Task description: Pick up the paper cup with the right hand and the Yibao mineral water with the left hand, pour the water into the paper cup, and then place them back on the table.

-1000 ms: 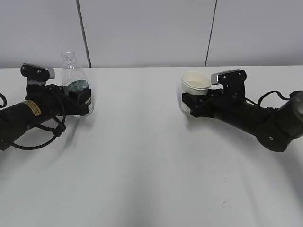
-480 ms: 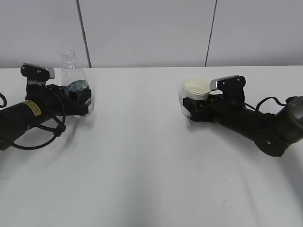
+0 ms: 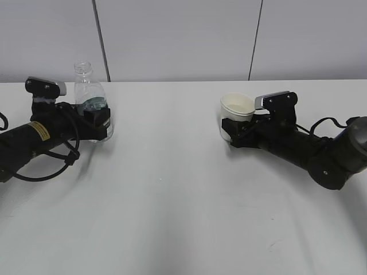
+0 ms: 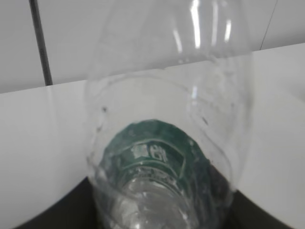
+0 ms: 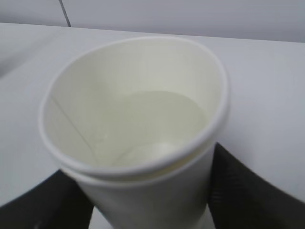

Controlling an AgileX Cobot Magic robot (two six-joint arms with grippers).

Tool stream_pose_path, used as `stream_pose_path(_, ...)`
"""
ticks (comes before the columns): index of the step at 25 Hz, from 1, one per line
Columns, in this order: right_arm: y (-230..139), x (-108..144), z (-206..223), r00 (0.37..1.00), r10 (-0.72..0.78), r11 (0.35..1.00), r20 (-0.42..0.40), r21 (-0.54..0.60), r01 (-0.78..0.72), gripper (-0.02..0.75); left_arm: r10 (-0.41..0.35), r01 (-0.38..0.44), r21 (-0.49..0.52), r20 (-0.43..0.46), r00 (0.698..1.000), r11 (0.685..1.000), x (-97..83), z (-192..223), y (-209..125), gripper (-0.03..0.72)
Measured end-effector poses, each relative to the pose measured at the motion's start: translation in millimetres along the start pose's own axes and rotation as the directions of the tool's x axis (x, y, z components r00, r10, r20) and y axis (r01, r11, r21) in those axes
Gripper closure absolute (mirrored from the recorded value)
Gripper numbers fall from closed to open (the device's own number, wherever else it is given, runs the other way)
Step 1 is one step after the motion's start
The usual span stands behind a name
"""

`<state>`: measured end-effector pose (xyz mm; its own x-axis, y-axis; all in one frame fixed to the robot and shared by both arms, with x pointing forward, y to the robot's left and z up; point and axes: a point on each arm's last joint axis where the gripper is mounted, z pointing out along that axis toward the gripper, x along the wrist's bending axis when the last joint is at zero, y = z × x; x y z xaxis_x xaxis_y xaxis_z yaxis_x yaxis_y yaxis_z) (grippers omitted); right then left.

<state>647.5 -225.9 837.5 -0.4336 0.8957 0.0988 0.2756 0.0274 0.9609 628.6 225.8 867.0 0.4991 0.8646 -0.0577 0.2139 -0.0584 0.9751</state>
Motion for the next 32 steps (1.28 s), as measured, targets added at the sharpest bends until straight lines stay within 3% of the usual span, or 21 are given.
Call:
stream_pose_path(11, -0.1, -0.1, 0.0, 1.0, 0.0, 1.0, 0.001, 0.002, 0.0, 0.228, 0.0, 0.0, 0.0, 0.0, 1.0, 1.0, 0.0, 0.0, 0.0, 0.365)
stream_pose_path(19, -0.3, -0.1, 0.0, 1.0, -0.002, 1.0, 0.002, 0.004, 0.002, 0.118, 0.0, 0.0, 0.0, 0.0, 1.0, 1.0, 0.0, 0.0, 0.0, 0.365)
stream_pose_path(32, -6.0, 1.5, -4.0, 1.0, 0.007, 1.0, 0.001, 0.023, -0.007, 0.113, -0.002, 0.002, -0.001, -0.003, 1.0, 1.0, 0.2, 0.0, 0.1, 0.365)
